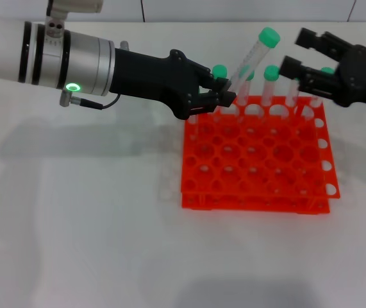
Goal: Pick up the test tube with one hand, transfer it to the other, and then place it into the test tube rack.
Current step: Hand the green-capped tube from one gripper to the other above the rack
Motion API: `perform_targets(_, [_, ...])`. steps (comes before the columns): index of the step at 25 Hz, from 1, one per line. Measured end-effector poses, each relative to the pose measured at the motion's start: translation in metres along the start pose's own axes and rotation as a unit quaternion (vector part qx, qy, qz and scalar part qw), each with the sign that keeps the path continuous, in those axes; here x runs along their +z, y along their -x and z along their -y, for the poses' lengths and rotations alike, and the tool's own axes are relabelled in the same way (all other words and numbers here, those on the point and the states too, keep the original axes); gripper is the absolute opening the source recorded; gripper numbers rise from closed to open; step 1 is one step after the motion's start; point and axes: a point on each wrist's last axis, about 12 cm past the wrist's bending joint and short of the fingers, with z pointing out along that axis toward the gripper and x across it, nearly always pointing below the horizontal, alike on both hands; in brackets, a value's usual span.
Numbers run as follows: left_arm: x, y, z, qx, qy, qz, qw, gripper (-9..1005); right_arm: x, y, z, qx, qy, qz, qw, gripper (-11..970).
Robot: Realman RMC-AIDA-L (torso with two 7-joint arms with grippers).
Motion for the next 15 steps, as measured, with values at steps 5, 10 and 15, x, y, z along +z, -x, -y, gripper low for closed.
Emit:
perform_targets(5, [0.002,0.000,0.001,0.000,-0.002,0.002,1.000,249,0.016,-0.011,-0.007,-0.008,0.008,0.030,0.999,886])
perform_targets(10, [0.006,0.000,0.003,0.000,-0.005,0.004,1.000,253,0.029,-0.015,-0.012,-0.011,0.015,0.055,0.998,883])
perform_targets(15, [0.007,0.001,0.004,0.001,-0.006,0.005,1.000,256,0.030,-0.015,-0.014,-0.016,0.013,0.072,0.997,875])
